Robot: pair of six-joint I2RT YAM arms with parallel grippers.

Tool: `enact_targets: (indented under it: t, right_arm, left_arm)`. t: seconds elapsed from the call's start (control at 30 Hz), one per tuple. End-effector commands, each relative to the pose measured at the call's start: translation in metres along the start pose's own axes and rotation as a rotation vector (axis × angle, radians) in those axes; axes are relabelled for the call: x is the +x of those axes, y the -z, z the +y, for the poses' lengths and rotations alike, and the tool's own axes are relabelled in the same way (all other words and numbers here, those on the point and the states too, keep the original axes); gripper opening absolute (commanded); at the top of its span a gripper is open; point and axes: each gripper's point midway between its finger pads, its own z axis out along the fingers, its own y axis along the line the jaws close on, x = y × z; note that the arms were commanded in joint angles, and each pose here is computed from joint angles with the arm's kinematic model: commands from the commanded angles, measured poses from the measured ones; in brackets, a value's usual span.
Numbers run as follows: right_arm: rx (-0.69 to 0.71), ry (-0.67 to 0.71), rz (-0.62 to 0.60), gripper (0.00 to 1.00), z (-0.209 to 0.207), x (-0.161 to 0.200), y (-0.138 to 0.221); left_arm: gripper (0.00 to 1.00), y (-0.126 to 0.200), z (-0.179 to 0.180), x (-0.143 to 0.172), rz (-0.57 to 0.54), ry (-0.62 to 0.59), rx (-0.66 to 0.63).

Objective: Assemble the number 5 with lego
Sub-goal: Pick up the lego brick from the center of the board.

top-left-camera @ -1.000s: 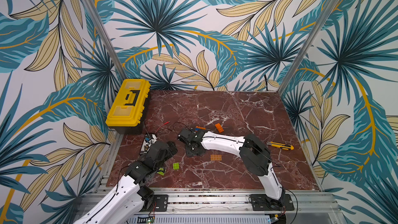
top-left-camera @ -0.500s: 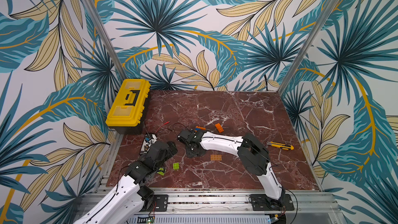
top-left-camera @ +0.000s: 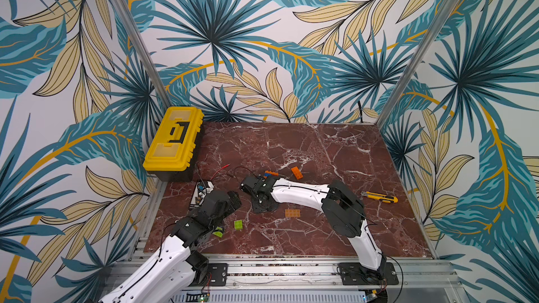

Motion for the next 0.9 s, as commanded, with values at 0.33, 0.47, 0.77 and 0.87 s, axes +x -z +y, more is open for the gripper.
enact_targets:
  t: [0.33,0.47,0.77,0.87]
  right_arm:
    - [-0.017,-0.001,-0.035,0.49,-0.001,-0.008,0.020]
    - [-0.009,-0.005,-0.022,0.45,-0.003,-0.005,0.016]
    - [0.008,-0.002,0.014,0.41,-0.005,0.001,0.006]
    - [0.008,-0.004,0.014,0.35,-0.006,0.001,0.006]
  left_arm:
    - [1.00,-0.007,0.002,0.006,0.014,-0.018,0.001]
    - [1.00,-0.008,0.002,0.007,0.022,-0.020,-0.003]
    - [1.00,-0.007,0.004,0.007,0.021,-0.020,-0.008]
    - [1.00,-0.007,0.004,0.007,0.022,-0.021,-0.010]
